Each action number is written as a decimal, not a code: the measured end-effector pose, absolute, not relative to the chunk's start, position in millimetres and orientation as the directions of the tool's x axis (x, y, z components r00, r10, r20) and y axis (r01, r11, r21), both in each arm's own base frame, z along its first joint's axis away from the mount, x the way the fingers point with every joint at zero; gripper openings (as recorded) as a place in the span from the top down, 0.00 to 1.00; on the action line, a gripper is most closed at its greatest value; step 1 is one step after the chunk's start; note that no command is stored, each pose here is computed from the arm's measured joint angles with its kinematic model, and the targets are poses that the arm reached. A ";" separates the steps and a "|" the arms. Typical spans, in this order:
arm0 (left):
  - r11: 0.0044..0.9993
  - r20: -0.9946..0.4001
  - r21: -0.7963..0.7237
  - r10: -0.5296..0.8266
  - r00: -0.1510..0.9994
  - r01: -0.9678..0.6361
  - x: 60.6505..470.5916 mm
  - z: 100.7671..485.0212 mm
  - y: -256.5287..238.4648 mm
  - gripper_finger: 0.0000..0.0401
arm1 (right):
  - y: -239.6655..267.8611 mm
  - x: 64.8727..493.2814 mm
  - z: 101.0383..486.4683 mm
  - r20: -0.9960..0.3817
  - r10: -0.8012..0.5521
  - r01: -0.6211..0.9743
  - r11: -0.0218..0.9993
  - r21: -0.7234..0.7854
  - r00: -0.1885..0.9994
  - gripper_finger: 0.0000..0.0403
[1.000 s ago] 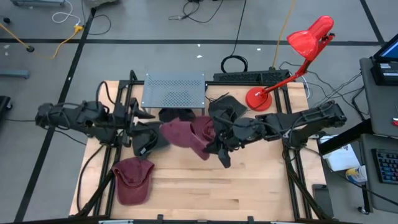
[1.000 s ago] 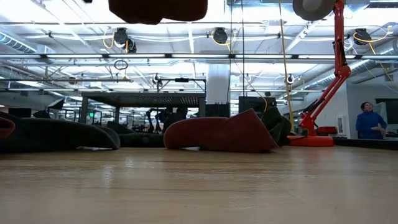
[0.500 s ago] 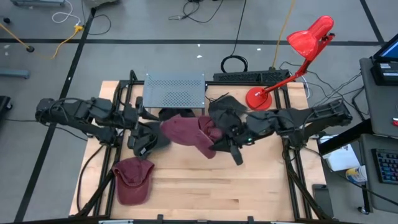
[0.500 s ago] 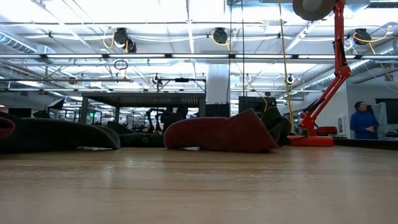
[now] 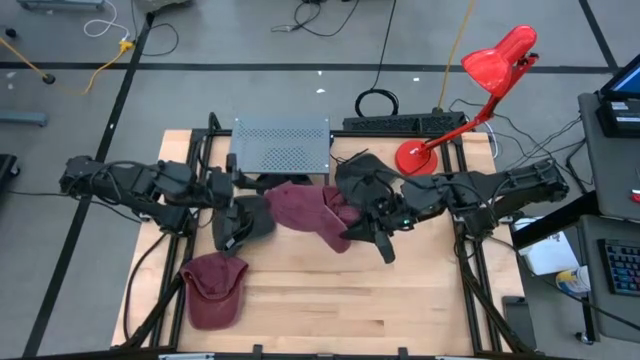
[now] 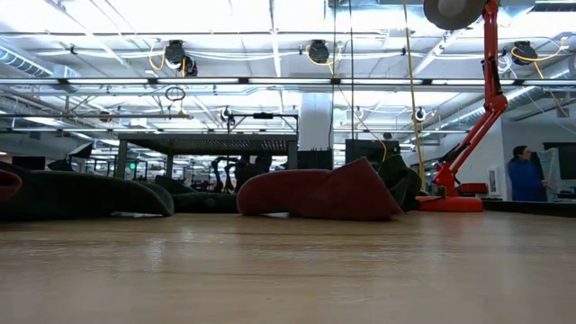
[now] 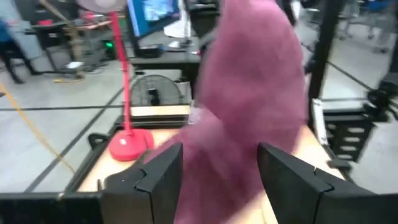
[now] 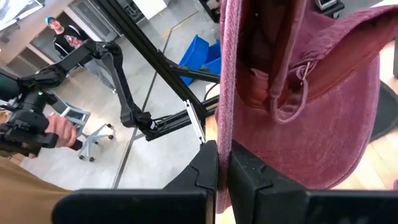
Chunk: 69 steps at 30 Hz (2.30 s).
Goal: Pick & Place hat
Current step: Put the top right red cap on the shelf
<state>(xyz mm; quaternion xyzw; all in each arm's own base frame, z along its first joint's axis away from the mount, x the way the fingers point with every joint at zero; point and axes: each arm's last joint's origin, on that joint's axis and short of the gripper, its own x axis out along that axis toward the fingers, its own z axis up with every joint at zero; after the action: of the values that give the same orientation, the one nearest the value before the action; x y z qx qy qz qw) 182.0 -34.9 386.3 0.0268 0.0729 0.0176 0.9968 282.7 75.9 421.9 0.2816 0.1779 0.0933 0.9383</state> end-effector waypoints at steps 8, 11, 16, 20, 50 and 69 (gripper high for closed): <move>1.000 -0.102 -0.007 -0.019 0.995 0.019 183.5 390.4 -37.0 0.47 | 77.1 280.3 420.9 -0.300 0.278 -0.074 0.834 0.546 0.913 0.97; 1.000 -0.118 -0.012 -0.027 0.993 0.026 187.3 387.9 -38.1 0.47 | 77.0 280.2 421.4 -0.295 0.277 -0.078 0.837 0.542 0.914 0.97; 0.999 -0.134 -0.029 -0.045 0.990 0.042 193.4 384.6 -40.0 0.47 | 77.2 280.2 421.3 -0.296 0.279 -0.080 0.837 0.542 0.913 0.97; 0.998 -0.092 -0.041 -0.047 0.995 0.043 196.0 388.1 -40.6 0.48 | 77.1 280.1 421.3 -0.297 0.280 -0.081 0.838 0.540 0.913 0.97; 0.954 -0.071 -0.141 -0.276 0.959 0.264 189.2 391.8 -45.9 0.87 | 67.3 271.8 409.2 -0.448 0.268 0.095 0.765 0.637 0.853 0.54; 0.923 -0.312 -0.314 -0.320 0.895 0.220 178.2 398.0 -35.8 0.87 | 48.5 310.9 388.2 -0.457 0.189 0.054 0.883 0.466 0.869 0.50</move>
<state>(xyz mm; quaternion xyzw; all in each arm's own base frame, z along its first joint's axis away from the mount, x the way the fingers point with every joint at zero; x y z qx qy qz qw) 178.2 -35.8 398.0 -0.1367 0.1815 -0.1400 0.9637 310.9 48.5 388.2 0.2392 0.2533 0.0361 0.9367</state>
